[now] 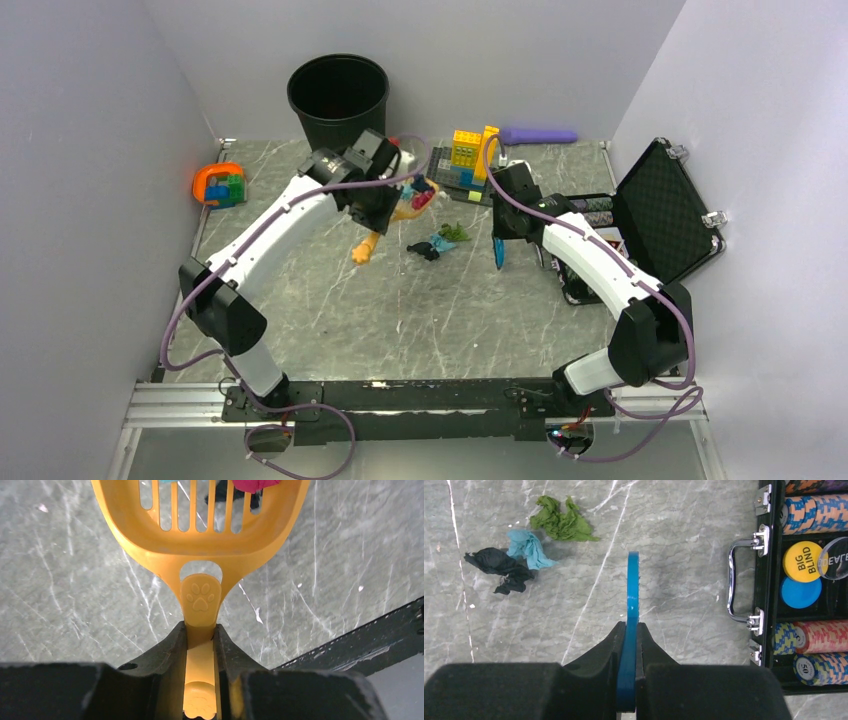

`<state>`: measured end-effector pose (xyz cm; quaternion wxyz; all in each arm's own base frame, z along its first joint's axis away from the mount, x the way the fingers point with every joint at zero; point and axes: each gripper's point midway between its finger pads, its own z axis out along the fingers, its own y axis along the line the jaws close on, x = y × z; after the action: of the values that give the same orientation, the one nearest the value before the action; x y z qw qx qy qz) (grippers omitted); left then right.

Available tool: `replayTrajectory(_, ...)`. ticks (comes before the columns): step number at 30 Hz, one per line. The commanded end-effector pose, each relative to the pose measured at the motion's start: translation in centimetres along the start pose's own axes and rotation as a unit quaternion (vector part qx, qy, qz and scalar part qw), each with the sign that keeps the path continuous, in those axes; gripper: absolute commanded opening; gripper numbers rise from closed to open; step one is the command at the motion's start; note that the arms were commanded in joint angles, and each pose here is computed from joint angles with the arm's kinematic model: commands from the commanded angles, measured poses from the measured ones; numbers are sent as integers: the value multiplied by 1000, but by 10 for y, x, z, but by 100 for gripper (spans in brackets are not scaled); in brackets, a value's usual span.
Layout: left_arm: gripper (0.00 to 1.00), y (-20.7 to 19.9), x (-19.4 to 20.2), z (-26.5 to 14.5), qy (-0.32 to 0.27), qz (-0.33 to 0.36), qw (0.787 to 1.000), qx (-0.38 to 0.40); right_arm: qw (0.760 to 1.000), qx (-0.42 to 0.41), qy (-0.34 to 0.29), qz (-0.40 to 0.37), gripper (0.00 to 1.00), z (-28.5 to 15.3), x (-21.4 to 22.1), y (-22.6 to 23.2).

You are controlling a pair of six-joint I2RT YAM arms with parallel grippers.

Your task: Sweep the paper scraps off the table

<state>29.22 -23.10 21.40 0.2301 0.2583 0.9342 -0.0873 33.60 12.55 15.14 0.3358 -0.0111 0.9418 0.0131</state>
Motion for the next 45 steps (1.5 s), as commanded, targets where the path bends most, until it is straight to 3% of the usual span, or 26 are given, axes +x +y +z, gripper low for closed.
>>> replayTrajectory(1, 0, 19, -21, -22, -34, -26, 999, 9, 1000, 22, -19, 1, 0, -10, -16, -9)
replayTrajectory(6, 0, 47, -33, -32, -58, -74, 996, 9, 1000, 22, -15, -5, 0, -13, -16, -10)
replayTrajectory(15, 0, 87, -61, -45, -104, -97, 990, -14, 1000, 14, 3, -11, 0, -16, -13, -7)
replayTrajectory(25, 0, 122, -113, -69, -206, -132, 970, 11, 1000, -7, 26, -2, 0, -17, -1, 0)
replayTrajectory(33, 0, 143, -154, -64, -257, -177, 947, 77, 999, -14, 36, 5, 0, -19, 5, 2)
replayTrajectory(40, 0, 151, -191, -66, -302, -259, 886, 239, 999, -16, 40, 12, 0, -17, 11, 3)
replayTrajectory(43, 0, 151, -202, -77, -313, -303, 835, 337, 999, -20, 37, 17, 0, -17, 12, 4)
replayTrajectory(45, 0, 152, -208, -91, -321, -338, 788, 401, 999, -23, 37, 17, 0, -16, 13, 5)
